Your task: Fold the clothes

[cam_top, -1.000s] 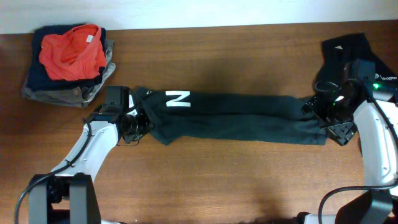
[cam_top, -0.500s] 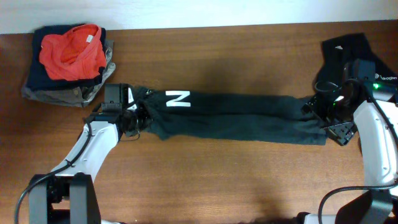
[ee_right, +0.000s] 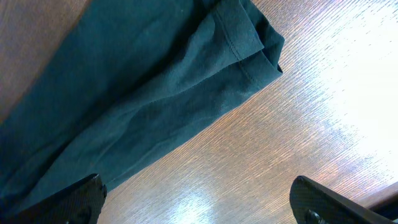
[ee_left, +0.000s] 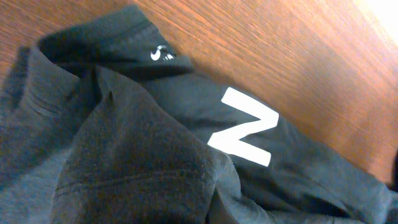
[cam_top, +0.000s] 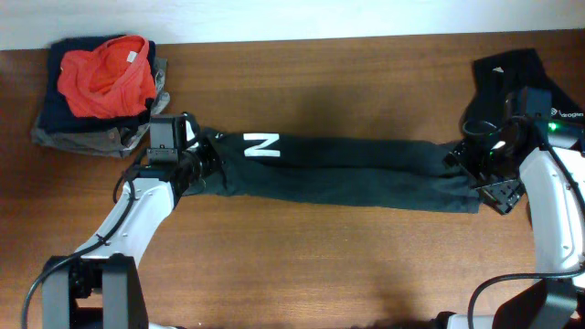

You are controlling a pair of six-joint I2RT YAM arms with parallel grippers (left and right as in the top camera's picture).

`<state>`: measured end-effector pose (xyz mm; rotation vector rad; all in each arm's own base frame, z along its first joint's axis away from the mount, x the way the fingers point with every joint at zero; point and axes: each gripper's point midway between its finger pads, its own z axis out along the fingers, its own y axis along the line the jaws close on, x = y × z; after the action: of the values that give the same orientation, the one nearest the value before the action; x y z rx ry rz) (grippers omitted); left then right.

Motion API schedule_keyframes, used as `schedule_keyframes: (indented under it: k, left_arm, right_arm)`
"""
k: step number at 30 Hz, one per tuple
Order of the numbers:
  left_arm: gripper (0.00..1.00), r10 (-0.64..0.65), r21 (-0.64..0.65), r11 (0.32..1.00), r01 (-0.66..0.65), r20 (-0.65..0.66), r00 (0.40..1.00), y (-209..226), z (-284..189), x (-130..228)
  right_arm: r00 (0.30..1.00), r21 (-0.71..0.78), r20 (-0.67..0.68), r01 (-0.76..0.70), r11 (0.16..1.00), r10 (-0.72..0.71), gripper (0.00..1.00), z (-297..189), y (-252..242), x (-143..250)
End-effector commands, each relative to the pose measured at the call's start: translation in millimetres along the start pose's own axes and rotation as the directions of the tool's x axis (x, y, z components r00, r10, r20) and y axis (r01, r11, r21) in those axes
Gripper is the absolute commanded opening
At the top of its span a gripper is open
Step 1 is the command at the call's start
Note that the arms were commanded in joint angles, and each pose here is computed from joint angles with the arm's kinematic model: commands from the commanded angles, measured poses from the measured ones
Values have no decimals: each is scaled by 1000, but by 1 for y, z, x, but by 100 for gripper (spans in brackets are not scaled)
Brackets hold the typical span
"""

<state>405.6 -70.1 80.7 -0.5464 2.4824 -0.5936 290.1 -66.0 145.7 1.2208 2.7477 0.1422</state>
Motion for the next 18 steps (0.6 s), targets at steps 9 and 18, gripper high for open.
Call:
schedule_keyframes:
  k: [9,18]
  left_arm:
    - [2,14,-14,1000,-13,76,997,0,7,-15]
    - [7,11,-37,999,-10,40,999,11,30,-5]
  right_arm:
    - [1000,-2,-9,4,1000,-4,99,0,0,4]
    - [1000,-2,-9,4,1000,-4,99,0,0,4]
